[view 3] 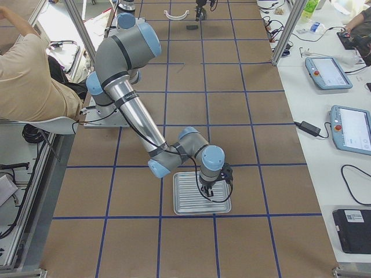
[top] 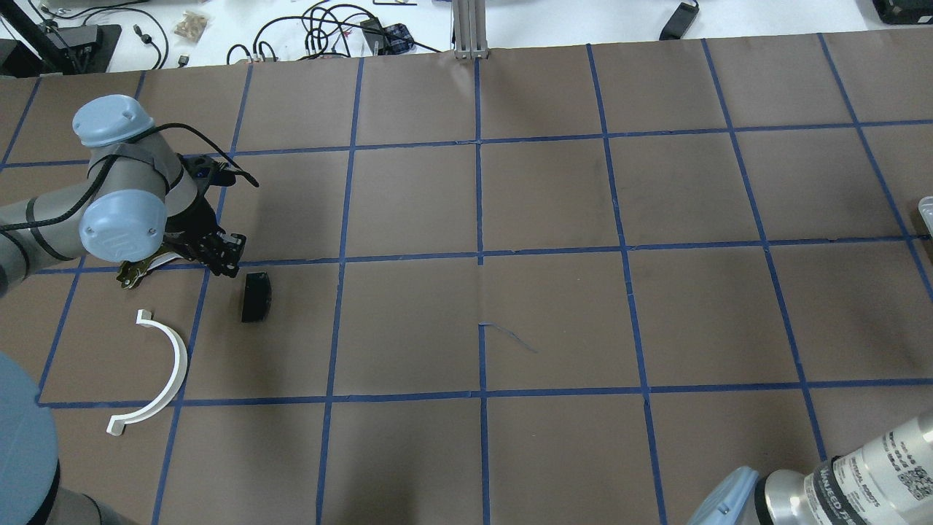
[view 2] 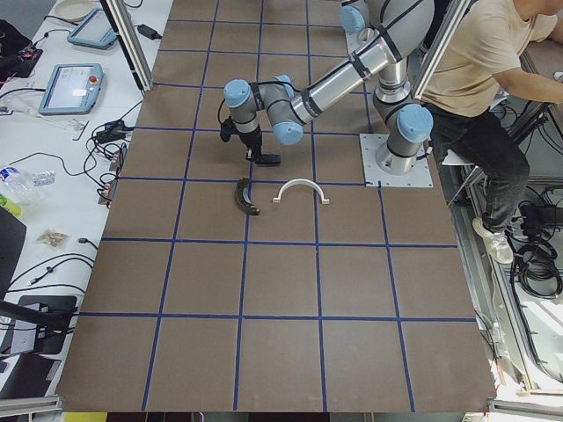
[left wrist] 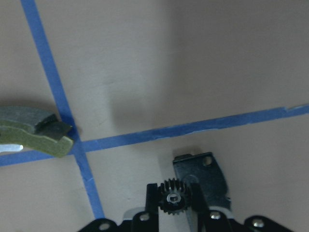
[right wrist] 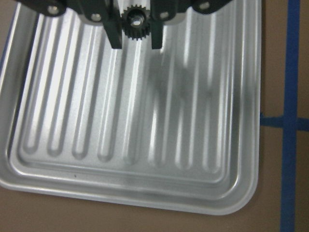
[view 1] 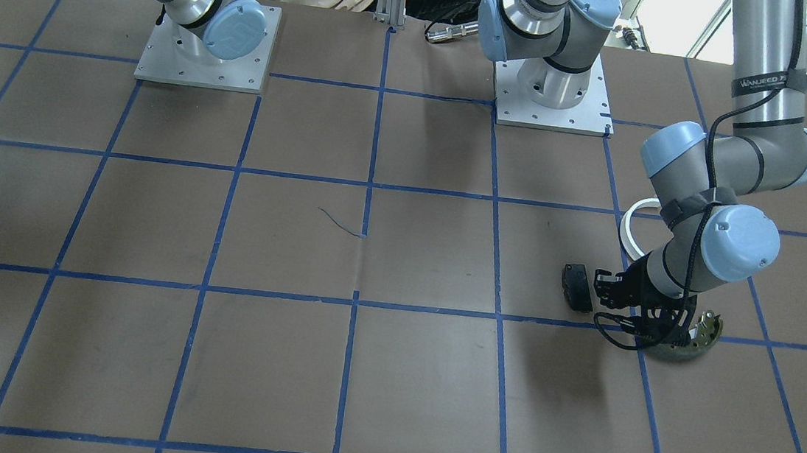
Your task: Place bearing gear from tray to pile
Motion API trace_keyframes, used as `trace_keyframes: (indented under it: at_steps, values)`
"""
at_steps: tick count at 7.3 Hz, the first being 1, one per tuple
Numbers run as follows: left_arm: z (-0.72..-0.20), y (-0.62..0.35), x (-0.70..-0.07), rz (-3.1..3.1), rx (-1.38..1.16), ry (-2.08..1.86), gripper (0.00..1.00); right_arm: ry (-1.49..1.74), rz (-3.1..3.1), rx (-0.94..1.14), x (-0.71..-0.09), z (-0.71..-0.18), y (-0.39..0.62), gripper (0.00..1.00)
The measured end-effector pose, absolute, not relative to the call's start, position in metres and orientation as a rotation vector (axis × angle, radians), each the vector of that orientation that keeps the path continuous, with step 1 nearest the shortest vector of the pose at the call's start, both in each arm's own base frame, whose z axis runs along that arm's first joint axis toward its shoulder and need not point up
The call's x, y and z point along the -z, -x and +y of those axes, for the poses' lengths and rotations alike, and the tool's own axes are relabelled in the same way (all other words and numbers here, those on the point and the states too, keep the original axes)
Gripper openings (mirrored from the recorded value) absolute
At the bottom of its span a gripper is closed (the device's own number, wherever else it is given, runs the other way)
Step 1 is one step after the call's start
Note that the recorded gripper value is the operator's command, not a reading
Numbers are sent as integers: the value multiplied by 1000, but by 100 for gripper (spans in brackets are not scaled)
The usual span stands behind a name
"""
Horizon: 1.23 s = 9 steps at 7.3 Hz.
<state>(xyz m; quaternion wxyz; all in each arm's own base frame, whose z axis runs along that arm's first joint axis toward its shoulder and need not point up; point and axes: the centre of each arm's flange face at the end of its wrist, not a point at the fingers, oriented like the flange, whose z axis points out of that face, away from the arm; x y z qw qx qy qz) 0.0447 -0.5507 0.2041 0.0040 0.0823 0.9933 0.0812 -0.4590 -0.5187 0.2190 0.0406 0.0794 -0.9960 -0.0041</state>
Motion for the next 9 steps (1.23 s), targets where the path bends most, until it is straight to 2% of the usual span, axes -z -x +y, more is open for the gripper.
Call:
trace_keyframes:
  at_steps: [1, 2, 5, 9]
  values:
    - [-551, -47, -199, 3114, -263, -255, 15, -265, -3047, 15, -239, -521, 447, 0]
    - [-552, -48, -195, 3114, -268, -254, 99, -307, -3050, 21, -255, -529, 428, 0]
    - [-557, -49, -198, 3105, -251, -263, 100, -425, -3060, 35, -292, -570, 335, 0]
    - [-556, -36, -230, 3095, -178, -282, 100, -314, -3120, 32, -329, -607, 142, 0]
